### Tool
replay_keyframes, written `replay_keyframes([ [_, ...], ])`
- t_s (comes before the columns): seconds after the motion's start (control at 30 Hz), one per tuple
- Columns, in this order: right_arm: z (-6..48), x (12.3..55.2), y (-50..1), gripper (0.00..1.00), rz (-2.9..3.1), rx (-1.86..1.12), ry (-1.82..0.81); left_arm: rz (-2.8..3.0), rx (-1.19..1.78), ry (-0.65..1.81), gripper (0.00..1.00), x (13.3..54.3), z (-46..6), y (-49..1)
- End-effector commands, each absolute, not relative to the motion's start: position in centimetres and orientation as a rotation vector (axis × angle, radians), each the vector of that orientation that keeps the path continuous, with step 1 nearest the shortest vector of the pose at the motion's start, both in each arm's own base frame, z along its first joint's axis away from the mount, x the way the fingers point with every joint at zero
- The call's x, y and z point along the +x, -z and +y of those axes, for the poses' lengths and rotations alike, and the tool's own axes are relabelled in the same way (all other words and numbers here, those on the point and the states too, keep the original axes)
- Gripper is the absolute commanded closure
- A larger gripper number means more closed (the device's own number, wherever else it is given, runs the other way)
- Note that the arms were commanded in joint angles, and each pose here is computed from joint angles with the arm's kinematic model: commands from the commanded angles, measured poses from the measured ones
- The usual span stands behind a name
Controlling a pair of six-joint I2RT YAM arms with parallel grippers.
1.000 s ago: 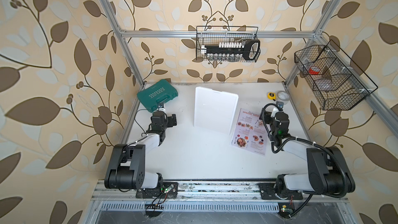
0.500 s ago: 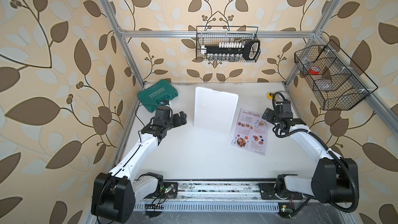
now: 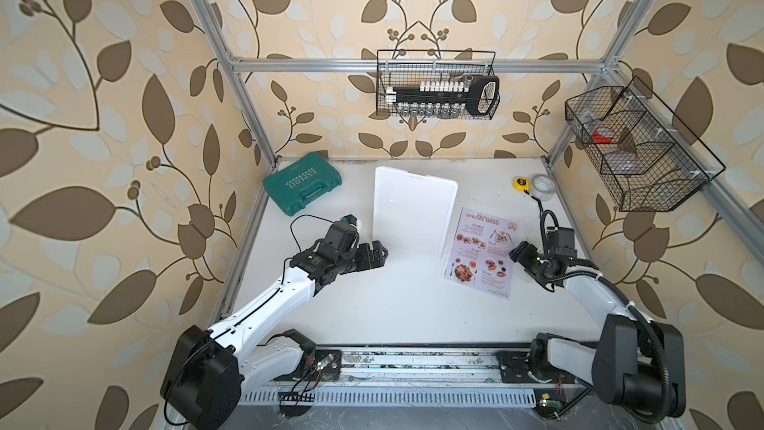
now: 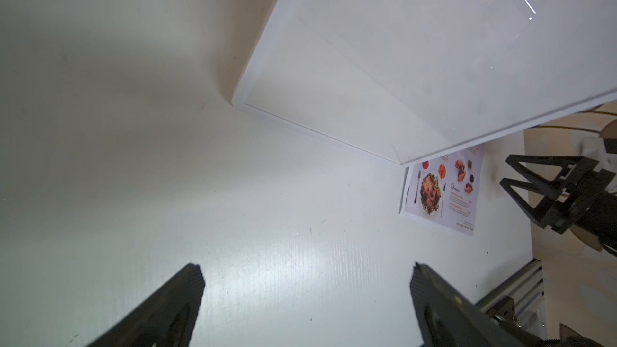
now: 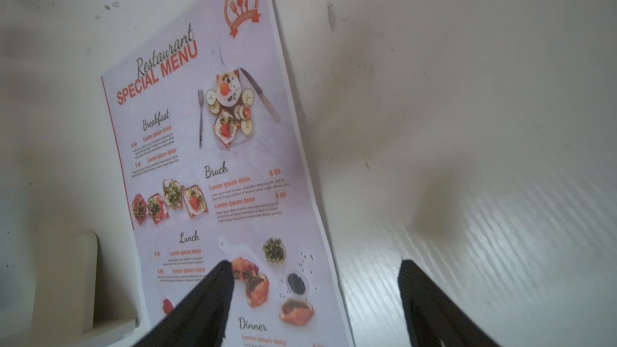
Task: Insert the menus into the narrow rack
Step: Pick up the menu from the center of the board.
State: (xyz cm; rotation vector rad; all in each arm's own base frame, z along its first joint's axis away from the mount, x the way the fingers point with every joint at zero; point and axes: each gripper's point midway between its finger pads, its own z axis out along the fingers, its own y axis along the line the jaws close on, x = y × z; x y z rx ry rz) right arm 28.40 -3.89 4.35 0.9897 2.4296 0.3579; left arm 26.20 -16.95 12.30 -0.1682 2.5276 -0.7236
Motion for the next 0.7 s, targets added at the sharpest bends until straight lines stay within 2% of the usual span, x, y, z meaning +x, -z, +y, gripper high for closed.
replay_keyframes([
  [0.0,-3.6,30.7,-4.9,0.26,2.392,0.917,-0.49,2.471,-0.176,0.765,0.01,27.7,-17.8,-14.2],
  [0.17,-3.2,32.0,-4.9,0.32,2.382,0.885,-0.555,2.475,-0.179,0.761,0.01,28.3,-18.2,-14.2],
  [0.43,-2.2,31.9,-2.6,0.37,2.436,0.915,-0.633,2.481,-0.179,0.746,0.01,28.2,-17.9,-13.9],
  [0.67,-0.8,32.4,-4.8,0.39,2.374,0.853,-0.748,2.488,-0.195,0.735,0.01,28.0,-17.6,-13.3],
])
